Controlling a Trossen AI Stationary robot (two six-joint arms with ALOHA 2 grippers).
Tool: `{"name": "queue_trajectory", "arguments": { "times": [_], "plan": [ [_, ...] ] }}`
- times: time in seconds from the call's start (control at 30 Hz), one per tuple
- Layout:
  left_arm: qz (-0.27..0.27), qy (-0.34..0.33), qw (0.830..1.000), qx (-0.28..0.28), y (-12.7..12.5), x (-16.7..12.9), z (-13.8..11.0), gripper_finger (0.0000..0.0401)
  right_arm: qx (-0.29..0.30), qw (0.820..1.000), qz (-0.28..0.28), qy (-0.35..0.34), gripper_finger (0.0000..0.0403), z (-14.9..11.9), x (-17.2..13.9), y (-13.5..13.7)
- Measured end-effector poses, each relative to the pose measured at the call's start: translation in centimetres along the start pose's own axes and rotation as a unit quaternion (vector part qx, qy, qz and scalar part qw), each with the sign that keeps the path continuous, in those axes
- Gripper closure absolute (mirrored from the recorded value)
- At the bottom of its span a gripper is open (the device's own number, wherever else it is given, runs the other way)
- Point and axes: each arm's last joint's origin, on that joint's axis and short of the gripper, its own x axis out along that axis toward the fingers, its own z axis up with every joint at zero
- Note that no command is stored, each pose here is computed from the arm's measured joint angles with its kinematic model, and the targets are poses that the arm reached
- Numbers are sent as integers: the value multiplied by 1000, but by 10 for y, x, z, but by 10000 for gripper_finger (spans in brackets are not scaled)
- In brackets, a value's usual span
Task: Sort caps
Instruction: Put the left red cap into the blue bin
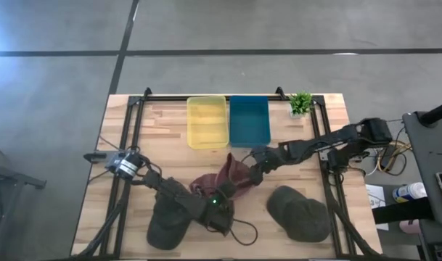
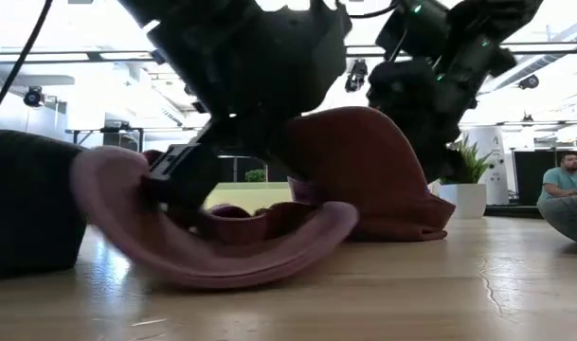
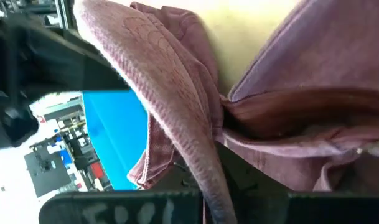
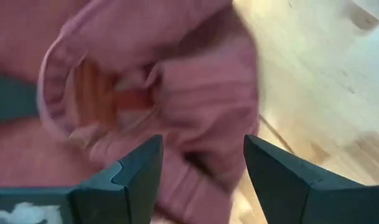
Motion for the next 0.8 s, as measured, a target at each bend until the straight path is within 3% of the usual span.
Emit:
{"name": "queue_trajectory", "arguments": {
  "times": [0.23,0.4,0.53,0.7,0.8],
  "plan": [
    [5,-7,1000,9,-20,-6,0,383,-21,1000,-18,13,184,8,32,-3],
    [37,11,999,-4,-19,-7,-3,383,-24,997,-62,40,184,5,47,-8],
    [43,7,998,-46,-13,-12,-4,383,-29,992,-115,49,184,2,36,-14],
    [42,11,997,-58,-13,-12,-6,383,-29,984,-175,17,184,1,7,-18],
    [44,10,997,-64,-11,-13,-6,380,-25,987,-157,-16,184,8,-8,-14]
  ]
}}
